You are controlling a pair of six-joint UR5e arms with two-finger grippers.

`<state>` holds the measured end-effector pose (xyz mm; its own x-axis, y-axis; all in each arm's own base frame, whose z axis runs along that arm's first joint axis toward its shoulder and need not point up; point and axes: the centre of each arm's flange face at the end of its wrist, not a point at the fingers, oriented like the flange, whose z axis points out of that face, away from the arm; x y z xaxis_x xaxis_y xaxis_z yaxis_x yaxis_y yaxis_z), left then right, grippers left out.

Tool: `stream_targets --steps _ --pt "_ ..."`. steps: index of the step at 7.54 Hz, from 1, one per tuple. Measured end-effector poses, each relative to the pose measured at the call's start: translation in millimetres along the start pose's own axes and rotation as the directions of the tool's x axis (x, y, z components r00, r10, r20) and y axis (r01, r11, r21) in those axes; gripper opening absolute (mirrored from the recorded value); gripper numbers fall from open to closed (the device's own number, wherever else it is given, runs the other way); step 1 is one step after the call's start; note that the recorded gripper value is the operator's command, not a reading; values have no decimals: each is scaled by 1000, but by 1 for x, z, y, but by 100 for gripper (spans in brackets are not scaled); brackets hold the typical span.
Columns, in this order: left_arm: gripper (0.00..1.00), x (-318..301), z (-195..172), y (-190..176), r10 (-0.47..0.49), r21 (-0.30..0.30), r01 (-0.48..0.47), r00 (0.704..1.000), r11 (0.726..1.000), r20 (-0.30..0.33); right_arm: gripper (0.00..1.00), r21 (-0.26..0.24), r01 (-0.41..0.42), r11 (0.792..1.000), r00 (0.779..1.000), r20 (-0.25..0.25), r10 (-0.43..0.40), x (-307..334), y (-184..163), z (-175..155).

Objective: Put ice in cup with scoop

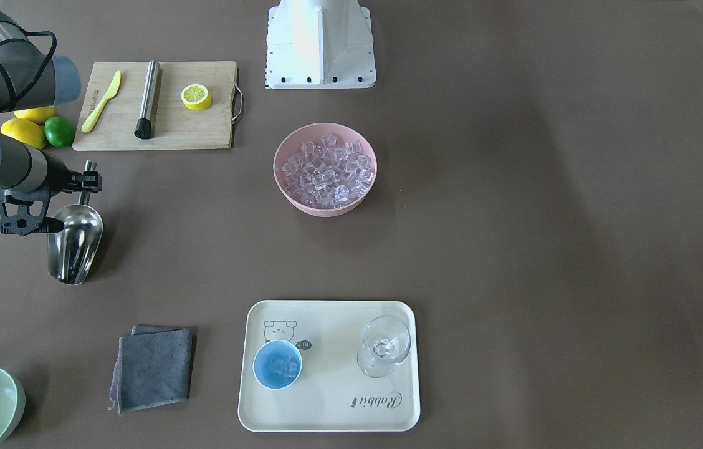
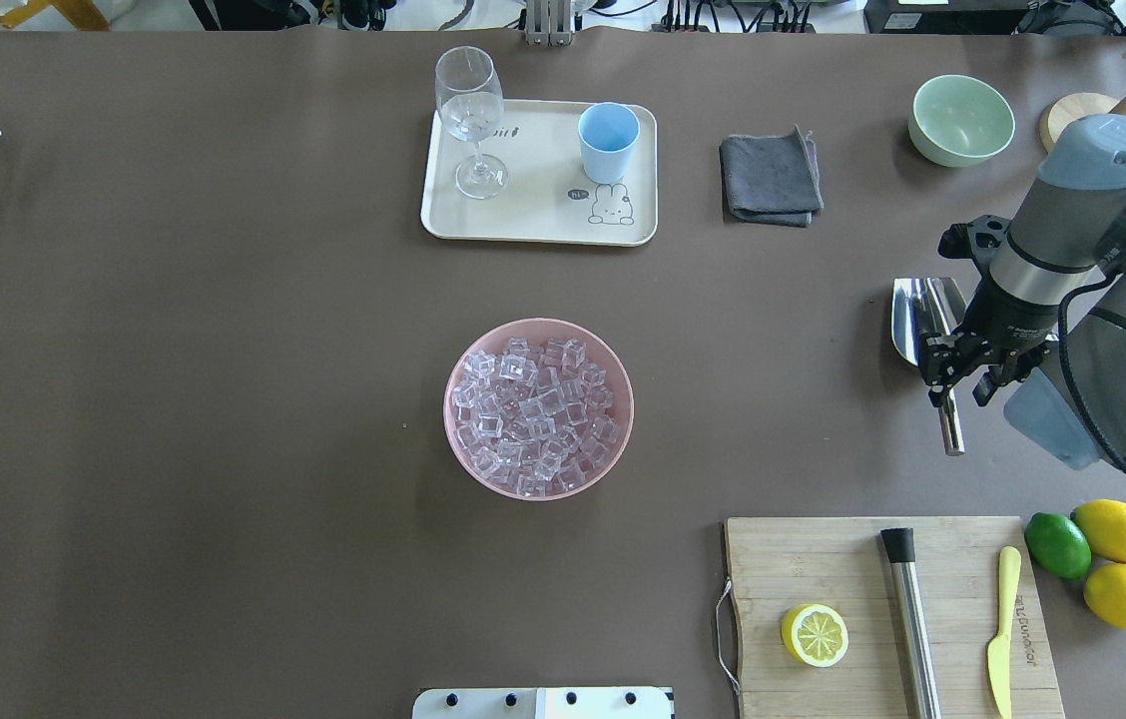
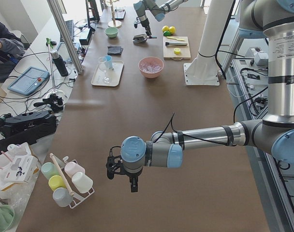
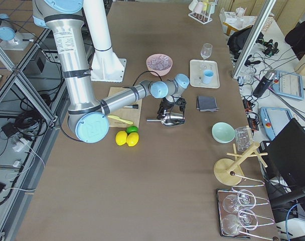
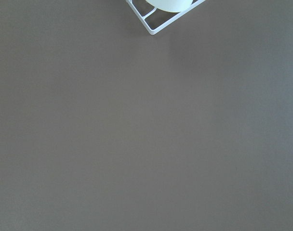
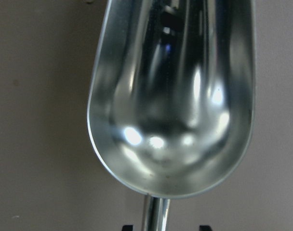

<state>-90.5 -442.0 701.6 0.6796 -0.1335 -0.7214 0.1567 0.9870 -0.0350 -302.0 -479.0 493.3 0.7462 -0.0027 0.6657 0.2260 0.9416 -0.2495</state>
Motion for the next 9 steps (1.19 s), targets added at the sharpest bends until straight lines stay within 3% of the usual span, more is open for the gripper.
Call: stream_targets --steps 2,3,6,7,9 --pt "98 0 0 0 0 0 0 1000 1000 1 100 22 14 1000 1000 12 -14 1 0 -6" --pt "98 0 0 0 0 0 0 1000 1000 1 100 55 8 998 1000 26 -9 10 -5 -21" --pt "98 0 0 0 0 0 0 1000 1000 2 100 224 -7 975 997 70 -9 82 -18 -107" --pt "98 0 0 0 0 0 0 1000 1000 3 100 270 46 962 997 52 -63 124 -17 -134" --pt "98 1 -1 0 4 2 -4 1000 1000 0 100 296 138 945 990 -15 -140 214 -6 -169"
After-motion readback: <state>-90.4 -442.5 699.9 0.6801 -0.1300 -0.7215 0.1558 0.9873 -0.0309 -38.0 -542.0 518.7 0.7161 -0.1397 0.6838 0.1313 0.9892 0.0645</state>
